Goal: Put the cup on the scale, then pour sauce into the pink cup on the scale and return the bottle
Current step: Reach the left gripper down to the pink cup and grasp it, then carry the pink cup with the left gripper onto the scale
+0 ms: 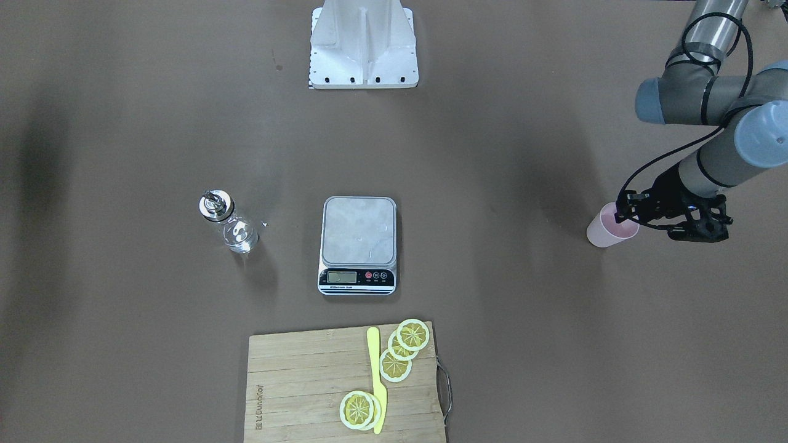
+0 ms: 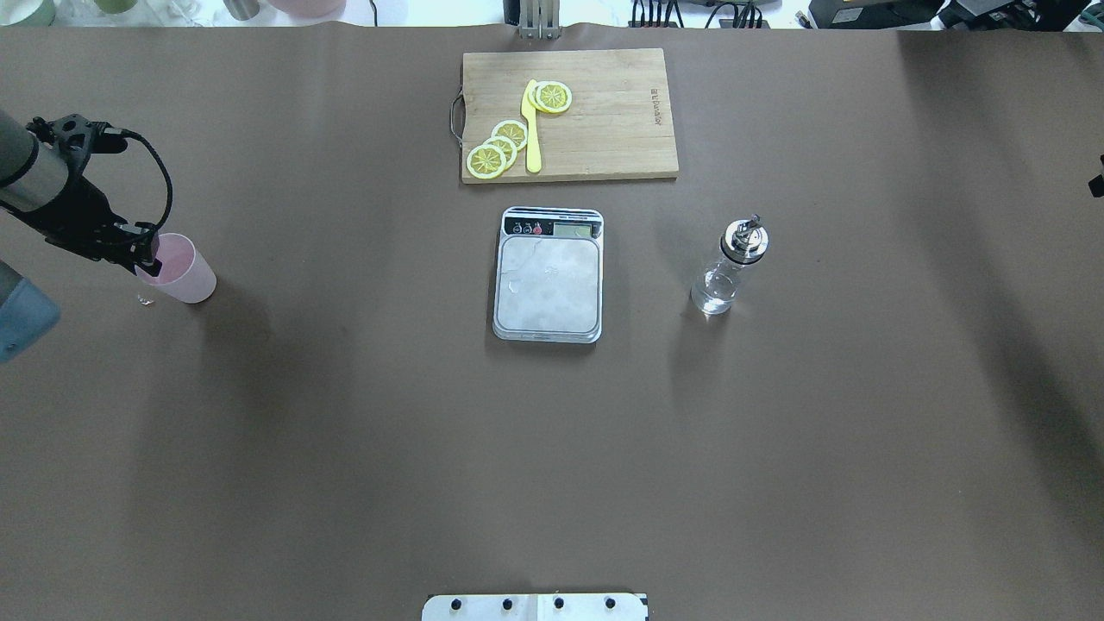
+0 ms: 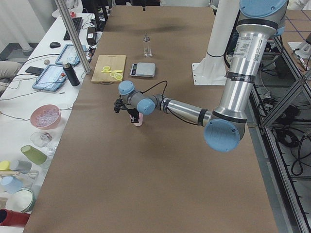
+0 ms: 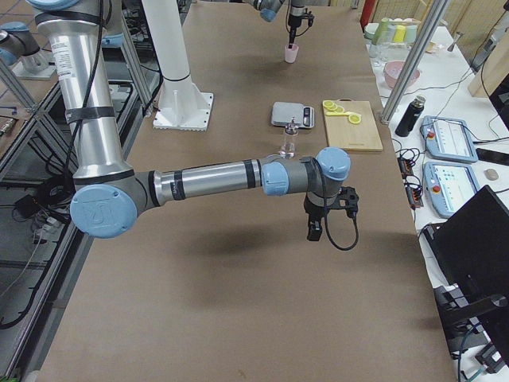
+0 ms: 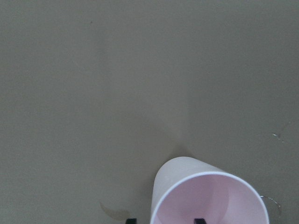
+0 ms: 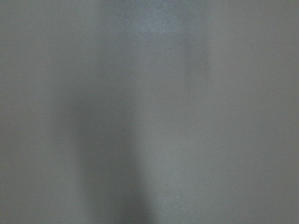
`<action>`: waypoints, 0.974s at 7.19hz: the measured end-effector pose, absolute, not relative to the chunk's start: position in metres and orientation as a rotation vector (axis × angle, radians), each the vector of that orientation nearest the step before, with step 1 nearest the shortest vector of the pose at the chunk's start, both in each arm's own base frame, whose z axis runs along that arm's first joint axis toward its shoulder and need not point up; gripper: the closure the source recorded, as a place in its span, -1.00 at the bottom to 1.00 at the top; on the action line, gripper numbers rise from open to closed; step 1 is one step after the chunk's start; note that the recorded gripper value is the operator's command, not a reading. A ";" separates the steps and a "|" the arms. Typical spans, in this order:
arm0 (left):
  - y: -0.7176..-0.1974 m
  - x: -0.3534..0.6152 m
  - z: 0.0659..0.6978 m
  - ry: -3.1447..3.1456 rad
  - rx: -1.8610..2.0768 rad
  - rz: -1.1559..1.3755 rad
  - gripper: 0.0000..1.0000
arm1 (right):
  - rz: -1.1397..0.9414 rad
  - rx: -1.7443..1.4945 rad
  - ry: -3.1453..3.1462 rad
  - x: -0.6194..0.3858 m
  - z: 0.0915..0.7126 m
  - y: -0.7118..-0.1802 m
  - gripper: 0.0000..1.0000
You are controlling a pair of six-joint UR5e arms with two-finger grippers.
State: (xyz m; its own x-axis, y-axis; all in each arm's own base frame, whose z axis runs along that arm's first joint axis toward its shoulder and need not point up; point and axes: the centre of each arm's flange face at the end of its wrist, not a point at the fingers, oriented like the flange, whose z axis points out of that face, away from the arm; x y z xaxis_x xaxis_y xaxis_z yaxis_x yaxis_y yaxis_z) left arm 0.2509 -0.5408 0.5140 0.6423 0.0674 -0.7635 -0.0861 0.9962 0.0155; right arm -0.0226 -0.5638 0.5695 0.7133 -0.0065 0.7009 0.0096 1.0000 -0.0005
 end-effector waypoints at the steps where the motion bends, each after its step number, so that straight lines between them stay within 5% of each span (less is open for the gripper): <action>1: -0.541 0.251 0.514 0.870 -0.022 0.088 1.00 | -0.009 -0.004 -0.776 -0.023 0.569 -0.564 -1.00; 4: -0.547 0.255 0.485 0.891 0.001 0.071 1.00 | -0.009 -0.006 -0.776 -0.023 0.570 -0.564 -1.00; 7: -0.572 0.278 0.380 0.921 -0.045 -0.085 1.00 | -0.006 -0.014 -0.775 -0.023 0.574 -0.563 -1.00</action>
State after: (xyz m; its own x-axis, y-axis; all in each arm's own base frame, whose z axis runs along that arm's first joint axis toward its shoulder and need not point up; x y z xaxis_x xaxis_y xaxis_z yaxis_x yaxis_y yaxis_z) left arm 0.2783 -0.5720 0.3799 0.6023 -0.0930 -0.7928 0.0544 0.9957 -0.0754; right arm -0.0230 -0.5628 0.5738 0.7142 -0.0004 0.6999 0.0110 0.9999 -0.0107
